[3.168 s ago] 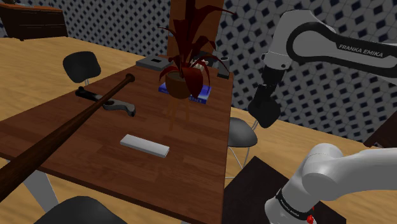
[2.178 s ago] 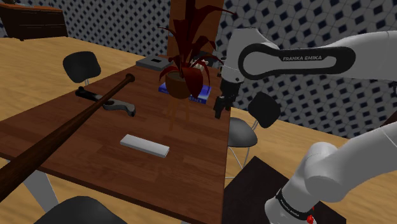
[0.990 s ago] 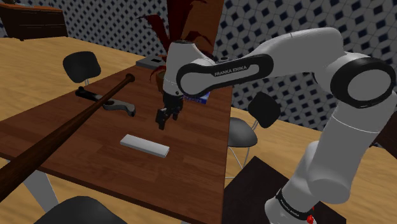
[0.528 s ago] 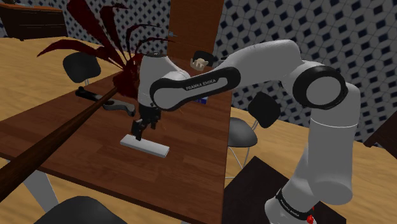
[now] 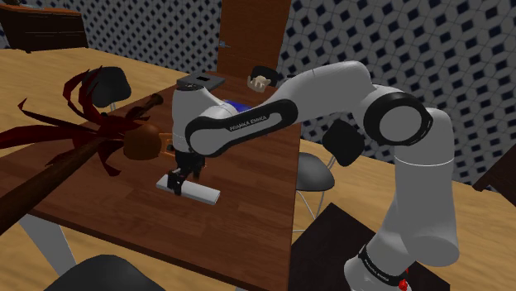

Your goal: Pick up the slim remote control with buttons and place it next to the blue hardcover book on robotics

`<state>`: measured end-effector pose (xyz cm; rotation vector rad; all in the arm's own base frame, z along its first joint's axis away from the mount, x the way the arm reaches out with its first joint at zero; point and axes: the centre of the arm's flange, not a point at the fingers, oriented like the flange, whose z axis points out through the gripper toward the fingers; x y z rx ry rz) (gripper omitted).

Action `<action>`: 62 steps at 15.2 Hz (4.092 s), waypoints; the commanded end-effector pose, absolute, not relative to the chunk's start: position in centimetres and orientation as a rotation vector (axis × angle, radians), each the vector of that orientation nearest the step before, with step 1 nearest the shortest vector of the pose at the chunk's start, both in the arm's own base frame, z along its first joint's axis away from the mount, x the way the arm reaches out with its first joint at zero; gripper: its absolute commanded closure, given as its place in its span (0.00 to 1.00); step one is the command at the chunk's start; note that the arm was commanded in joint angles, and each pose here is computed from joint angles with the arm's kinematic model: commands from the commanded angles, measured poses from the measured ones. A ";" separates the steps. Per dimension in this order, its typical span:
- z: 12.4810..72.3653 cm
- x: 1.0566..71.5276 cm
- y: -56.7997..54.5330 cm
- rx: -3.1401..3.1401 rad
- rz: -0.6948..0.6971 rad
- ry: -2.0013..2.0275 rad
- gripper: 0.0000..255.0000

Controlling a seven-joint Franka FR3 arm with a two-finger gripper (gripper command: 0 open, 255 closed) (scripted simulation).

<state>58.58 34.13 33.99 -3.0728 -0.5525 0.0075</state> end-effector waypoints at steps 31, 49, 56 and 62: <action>38.9 58.6 34.2 -3.073 0.007 -0.552 1.00; 43.3 60.5 22.5 -3.073 0.007 -0.552 1.00; 43.3 61.9 13.3 -3.073 0.007 -0.552 1.00; 43.3 63.2 5.5 -3.073 0.007 -0.552 1.00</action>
